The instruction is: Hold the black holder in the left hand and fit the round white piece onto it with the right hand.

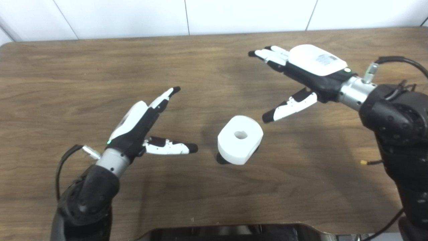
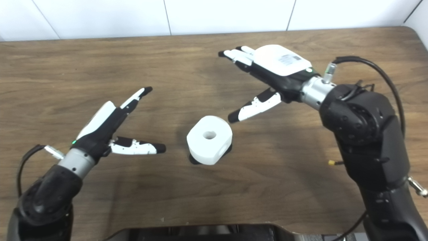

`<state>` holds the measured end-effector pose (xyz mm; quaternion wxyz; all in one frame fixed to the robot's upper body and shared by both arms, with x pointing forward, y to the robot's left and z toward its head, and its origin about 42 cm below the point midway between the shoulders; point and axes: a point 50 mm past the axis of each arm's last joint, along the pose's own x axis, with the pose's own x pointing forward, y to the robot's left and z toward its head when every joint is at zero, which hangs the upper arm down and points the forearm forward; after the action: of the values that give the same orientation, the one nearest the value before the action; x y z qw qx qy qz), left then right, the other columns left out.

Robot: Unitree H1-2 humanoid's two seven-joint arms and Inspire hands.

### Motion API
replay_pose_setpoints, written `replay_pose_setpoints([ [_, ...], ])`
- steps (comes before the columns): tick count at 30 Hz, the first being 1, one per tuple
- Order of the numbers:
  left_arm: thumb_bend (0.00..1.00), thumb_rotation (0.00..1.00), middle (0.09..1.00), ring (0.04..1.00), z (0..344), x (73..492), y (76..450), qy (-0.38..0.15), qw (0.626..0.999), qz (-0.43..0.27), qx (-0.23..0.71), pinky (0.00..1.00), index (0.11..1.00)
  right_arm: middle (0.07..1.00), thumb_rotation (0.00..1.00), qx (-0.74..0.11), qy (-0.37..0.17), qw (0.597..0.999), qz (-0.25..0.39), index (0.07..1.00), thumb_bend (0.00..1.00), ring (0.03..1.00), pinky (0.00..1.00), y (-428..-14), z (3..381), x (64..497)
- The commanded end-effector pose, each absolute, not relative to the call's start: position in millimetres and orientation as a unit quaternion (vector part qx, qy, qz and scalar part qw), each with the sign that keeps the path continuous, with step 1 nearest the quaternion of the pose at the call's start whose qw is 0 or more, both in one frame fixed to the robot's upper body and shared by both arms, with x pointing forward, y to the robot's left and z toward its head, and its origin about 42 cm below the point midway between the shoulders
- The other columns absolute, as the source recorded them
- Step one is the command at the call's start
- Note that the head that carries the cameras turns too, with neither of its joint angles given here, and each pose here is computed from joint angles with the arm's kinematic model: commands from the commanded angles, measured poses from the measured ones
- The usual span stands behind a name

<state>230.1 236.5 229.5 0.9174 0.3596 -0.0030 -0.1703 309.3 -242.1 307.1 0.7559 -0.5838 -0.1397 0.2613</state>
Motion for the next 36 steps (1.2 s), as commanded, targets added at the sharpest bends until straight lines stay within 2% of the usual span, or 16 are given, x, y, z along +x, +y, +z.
replay_pose_setpoints([
  [1, 1.00, 0.52, 1.000, 1.000, 241.9, 226.0, 246.1, -0.023, 0.921, -0.151, 0.357, 0.94, 1.000, 0.967, 0.86, -0.581, -0.161, 0.765, 0.227, 1.000, 0.77, 0.998, 0.85, -255.0, 320.8, 308.7],
  [4, 1.00, 0.56, 1.000, 1.000, 243.6, 221.0, 258.2, -0.024, 0.930, -0.127, 0.343, 0.93, 1.000, 0.967, 0.84, -0.569, -0.147, 0.781, 0.211, 1.000, 0.69, 0.997, 0.84, -267.8, 317.8, 306.2],
  [6, 1.00, 0.58, 1.000, 1.000, 242.0, 219.1, 265.1, -0.023, 0.934, -0.114, 0.338, 0.94, 1.000, 0.970, 0.85, -0.559, -0.136, 0.792, 0.202, 1.000, 0.67, 1.000, 0.84, -274.6, 314.3, 304.7],
  [8, 0.83, 0.61, 1.000, 1.000, 237.4, 218.4, 272.7, -0.027, 0.939, -0.100, 0.327, 0.96, 1.000, 0.965, 0.88, -0.548, -0.125, 0.805, 0.191, 0.989, 0.62, 0.994, 0.83, -281.9, 309.5, 302.7],
  [9, 0.79, 0.62, 1.000, 1.000, 233.9, 217.7, 275.6, -0.023, 0.946, -0.083, 0.313, 0.97, 1.000, 0.964, 0.88, -0.536, -0.118, 0.815, 0.184, 0.986, 0.61, 0.993, 0.82, -285.8, 306.2, 301.5],
  [11, 0.62, 0.68, 0.995, 0.979, 228.0, 215.9, 278.8, -0.020, 0.953, -0.054, 0.297, 0.92, 0.983, 0.952, 0.84, -0.514, -0.109, 0.834, 0.171, 0.960, 0.54, 0.970, 0.83, -291.6, 300.3, 299.1],
  [13, 0.52, 0.73, 0.968, 0.949, 220.5, 214.0, 281.3, -0.024, 0.962, -0.021, 0.271, 0.89, 0.952, 0.934, 0.81, -0.484, -0.096, 0.858, 0.146, 0.934, 0.51, 0.939, 0.82, -296.9, 291.2, 295.9],
  [15, 0.44, 0.77, 0.953, 0.937, 215.3, 212.8, 282.5, -0.031, 0.969, -0.004, 0.244, 0.87, 0.939, 0.920, 0.80, -0.465, -0.087, 0.872, 0.127, 0.918, 0.50, 0.903, 0.78, -300.3, 284.0, 293.1],
  [16, 0.40, 0.91, 0.962, 0.943, 211.9, 212.4, 283.0, -0.038, 0.975, 0.002, 0.219, 0.89, 0.957, 0.917, 0.86, -0.456, -0.085, 0.879, 0.114, 0.921, 0.45, 0.881, 0.77, -302.5, 279.3, 291.3],
  [17, 0.37, 0.89, 0.960, 0.943, 207.7, 212.0, 283.4, -0.044, 0.981, 0.010, 0.191, 0.89, 0.952, 0.903, 0.84, -0.443, -0.085, 0.887, 0.101, 0.906, 0.45, 0.861, 0.75, -305.0, 273.6, 289.3],
  [19, 0.33, 0.95, 0.960, 0.951, 200.0, 211.4, 284.2, -0.054, 0.988, 0.023, 0.142, 0.93, 0.962, 0.893, 0.84, -0.417, -0.086, 0.902, 0.074, 0.887, 0.43, 0.853, 0.75, -309.2, 262.3, 284.8],
  [22, 0.33, 1.00, 0.988, 0.982, 189.8, 209.8, 285.7, -0.068, 0.993, 0.040, 0.085, 0.99, 0.989, 0.918, 0.97, -0.367, -0.089, 0.925, 0.048, 0.900, 0.42, 0.884, 0.80, -312.9, 244.9, 276.6],
  [23, 0.34, 1.00, 0.994, 0.991, 186.2, 209.4, 286.6, -0.070, 0.994, 0.043, 0.070, 1.00, 0.992, 0.929, 0.99, -0.339, -0.090, 0.935, 0.043, 0.910, 0.43, 0.889, 0.80, -313.3, 238.9, 273.9],
  [28, 0.46, 1.00, 1.000, 1.000, 172.2, 208.5, 287.9, -0.073, 0.995, 0.059, 0.022, 1.00, 0.994, 0.947, 1.00, -0.235, -0.092, 0.967, 0.024, 0.952, 0.45, 0.913, 0.84, -310.8, 214.2, 262.3],
  [31, 0.50, 1.00, 1.000, 1.000, 164.2, 207.3, 286.7, -0.066, 0.997, 0.046, 0.019, 1.00, 1.000, 0.962, 1.00, -0.199, -0.089, 0.976, 0.021, 0.976, 0.49, 0.931, 0.91, -306.1, 202.1, 256.9],
  [36, 0.52, 1.00, 1.000, 1.000, 154.7, 206.7, 286.3, -0.056, 0.998, 0.029, 0.017, 1.00, 1.000, 0.964, 1.00, -0.161, -0.082, 0.984, 0.005, 0.983, 0.48, 0.942, 0.93, -299.4, 185.8, 250.4],
])
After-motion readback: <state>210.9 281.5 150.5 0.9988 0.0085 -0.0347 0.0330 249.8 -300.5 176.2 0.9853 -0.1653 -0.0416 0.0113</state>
